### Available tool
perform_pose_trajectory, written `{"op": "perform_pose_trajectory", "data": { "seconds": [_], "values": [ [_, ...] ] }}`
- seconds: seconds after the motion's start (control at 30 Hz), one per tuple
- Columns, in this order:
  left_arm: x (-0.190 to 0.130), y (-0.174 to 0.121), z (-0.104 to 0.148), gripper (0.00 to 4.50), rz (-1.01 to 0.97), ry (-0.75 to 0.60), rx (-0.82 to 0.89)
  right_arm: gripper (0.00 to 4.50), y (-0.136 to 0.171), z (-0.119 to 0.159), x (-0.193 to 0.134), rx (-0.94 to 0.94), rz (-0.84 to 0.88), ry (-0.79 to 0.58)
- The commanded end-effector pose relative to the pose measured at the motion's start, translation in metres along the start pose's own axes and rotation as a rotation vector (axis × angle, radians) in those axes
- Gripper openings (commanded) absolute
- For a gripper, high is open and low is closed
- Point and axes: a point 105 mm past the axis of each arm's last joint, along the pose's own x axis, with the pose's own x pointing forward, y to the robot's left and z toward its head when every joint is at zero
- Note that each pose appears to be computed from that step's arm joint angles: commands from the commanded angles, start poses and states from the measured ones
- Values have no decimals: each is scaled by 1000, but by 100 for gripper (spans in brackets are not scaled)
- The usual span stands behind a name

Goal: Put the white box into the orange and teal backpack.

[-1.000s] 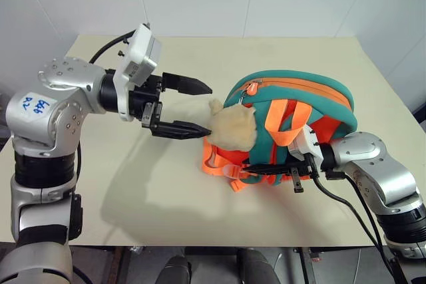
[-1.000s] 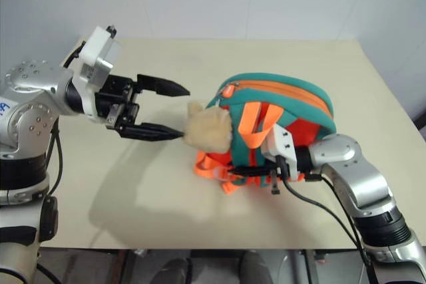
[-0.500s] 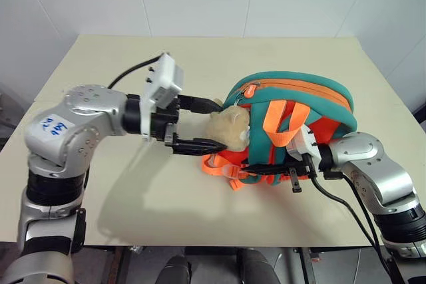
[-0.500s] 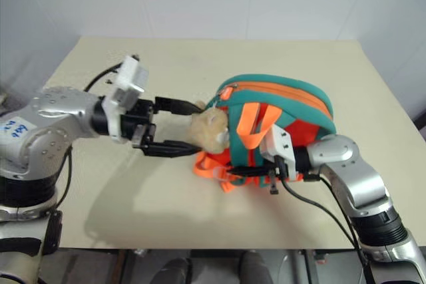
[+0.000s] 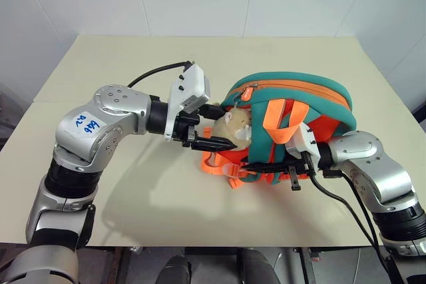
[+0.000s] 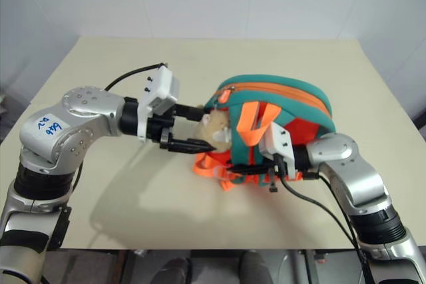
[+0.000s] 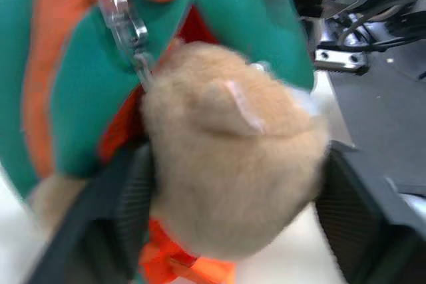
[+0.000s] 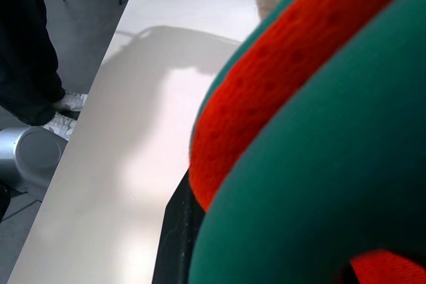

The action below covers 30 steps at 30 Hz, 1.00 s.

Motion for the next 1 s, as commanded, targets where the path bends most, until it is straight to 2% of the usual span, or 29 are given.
{"op": "perform_pose_trajectory", "data": {
  "seconds": [0.03, 0.17, 0.37, 0.7, 1.0],
  "values": [
    [0, -7, 8, 222, -42, -11, 32, 66, -3, 8, 0, -39, -19, -12],
    [-6, -9, 12, 138, -56, -21, 43, 66, -3, 8, 0, -39, -24, -12],
    [-35, 0, 22, 53, -5, -45, 63, 66, -3, 8, -6, -39, -32, -7],
    [-84, 43, 23, 40, 215, -25, 100, 66, -8, 11, -12, -18, -76, -18],
    [-93, 55, 16, 40, 230, -11, 83, 66, -10, 13, -13, -2, -101, -41]
  ]
}}
